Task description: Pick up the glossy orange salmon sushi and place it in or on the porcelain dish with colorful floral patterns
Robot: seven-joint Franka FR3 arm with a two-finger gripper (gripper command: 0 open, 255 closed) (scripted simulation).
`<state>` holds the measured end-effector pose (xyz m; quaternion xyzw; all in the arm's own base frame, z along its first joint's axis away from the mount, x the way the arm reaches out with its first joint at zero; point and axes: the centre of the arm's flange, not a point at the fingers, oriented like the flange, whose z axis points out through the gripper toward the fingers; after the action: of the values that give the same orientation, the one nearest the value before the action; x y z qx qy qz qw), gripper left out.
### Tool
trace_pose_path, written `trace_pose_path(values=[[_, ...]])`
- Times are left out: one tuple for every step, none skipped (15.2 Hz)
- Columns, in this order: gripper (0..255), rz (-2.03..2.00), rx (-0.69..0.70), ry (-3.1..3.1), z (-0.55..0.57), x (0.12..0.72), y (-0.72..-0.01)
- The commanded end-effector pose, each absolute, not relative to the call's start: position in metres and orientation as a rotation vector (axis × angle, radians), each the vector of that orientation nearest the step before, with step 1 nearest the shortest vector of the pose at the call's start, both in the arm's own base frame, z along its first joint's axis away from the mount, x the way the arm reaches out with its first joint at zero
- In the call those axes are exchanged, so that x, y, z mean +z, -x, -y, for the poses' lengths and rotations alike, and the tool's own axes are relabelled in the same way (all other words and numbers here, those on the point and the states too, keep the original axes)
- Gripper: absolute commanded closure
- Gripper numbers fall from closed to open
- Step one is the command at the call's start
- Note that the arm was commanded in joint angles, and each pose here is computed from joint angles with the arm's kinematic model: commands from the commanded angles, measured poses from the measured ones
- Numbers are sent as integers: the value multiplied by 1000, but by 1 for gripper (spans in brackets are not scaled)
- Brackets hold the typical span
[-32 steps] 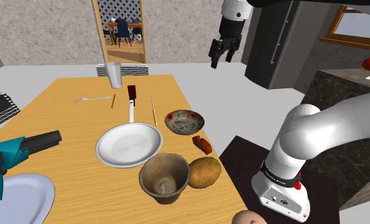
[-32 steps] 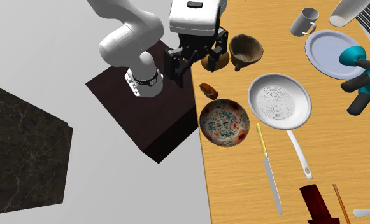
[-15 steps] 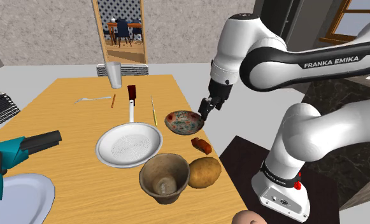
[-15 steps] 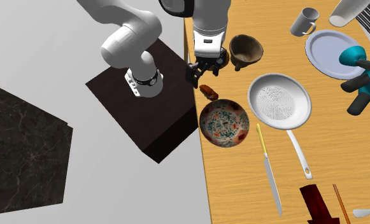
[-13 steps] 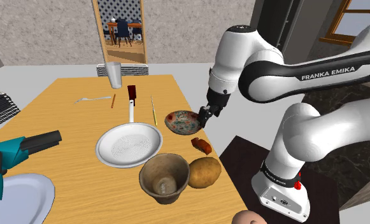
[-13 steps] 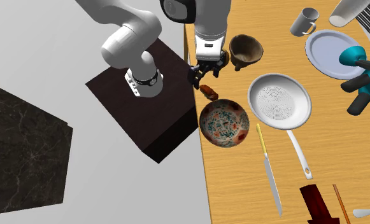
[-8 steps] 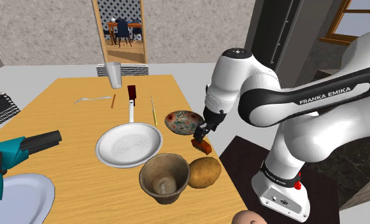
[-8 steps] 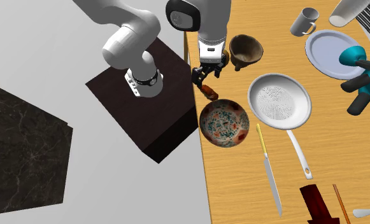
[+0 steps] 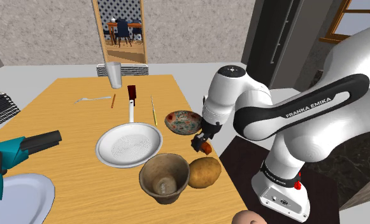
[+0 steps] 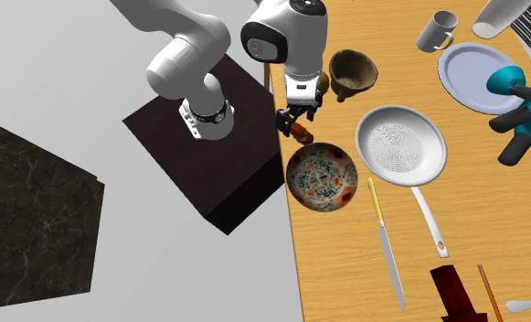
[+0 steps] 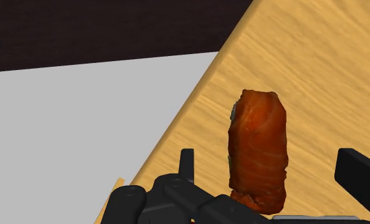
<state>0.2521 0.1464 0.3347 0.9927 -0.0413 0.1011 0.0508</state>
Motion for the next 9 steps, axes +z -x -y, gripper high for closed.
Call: trace_pose_path(values=[[0,125,309,-3022,-146,329,-252],[0,125,309,-3022,-146,329,-252],[0,126,309,-3022,-146,329,-252],[0,126,309,-3022,-146,329,-252],[0,126,309,-3022,-146,329,-252],[0,126,309,-3022,-146,329,-252],[0,126,309,-3022,-146,329,-252],[255,126,309,-3022,-146,329,-252],[255,126,309,-3022,-146,329,-252]])
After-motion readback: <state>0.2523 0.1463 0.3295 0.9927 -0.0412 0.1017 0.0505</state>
